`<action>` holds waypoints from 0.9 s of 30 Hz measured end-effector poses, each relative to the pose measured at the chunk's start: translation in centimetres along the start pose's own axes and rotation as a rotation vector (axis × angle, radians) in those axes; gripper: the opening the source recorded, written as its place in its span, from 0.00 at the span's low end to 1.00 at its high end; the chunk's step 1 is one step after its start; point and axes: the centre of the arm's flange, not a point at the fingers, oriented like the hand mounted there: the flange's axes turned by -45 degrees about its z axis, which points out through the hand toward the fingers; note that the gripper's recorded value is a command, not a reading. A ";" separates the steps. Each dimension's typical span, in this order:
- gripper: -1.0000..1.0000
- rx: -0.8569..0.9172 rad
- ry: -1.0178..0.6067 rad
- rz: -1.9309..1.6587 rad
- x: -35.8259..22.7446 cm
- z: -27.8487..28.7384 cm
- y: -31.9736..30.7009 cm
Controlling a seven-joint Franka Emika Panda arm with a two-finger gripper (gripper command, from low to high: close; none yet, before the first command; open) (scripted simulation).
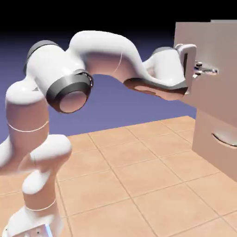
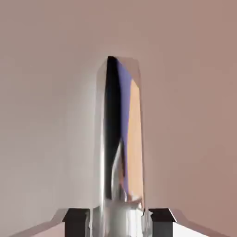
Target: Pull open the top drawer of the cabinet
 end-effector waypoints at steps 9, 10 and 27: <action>0.00 0.056 0.005 -0.024 0.0 -3.7 -1.8; 0.00 0.062 0.006 -0.028 0.0 -3.7 -2.1; 0.00 0.001 -0.004 -0.003 -0.2 -2.6 0.0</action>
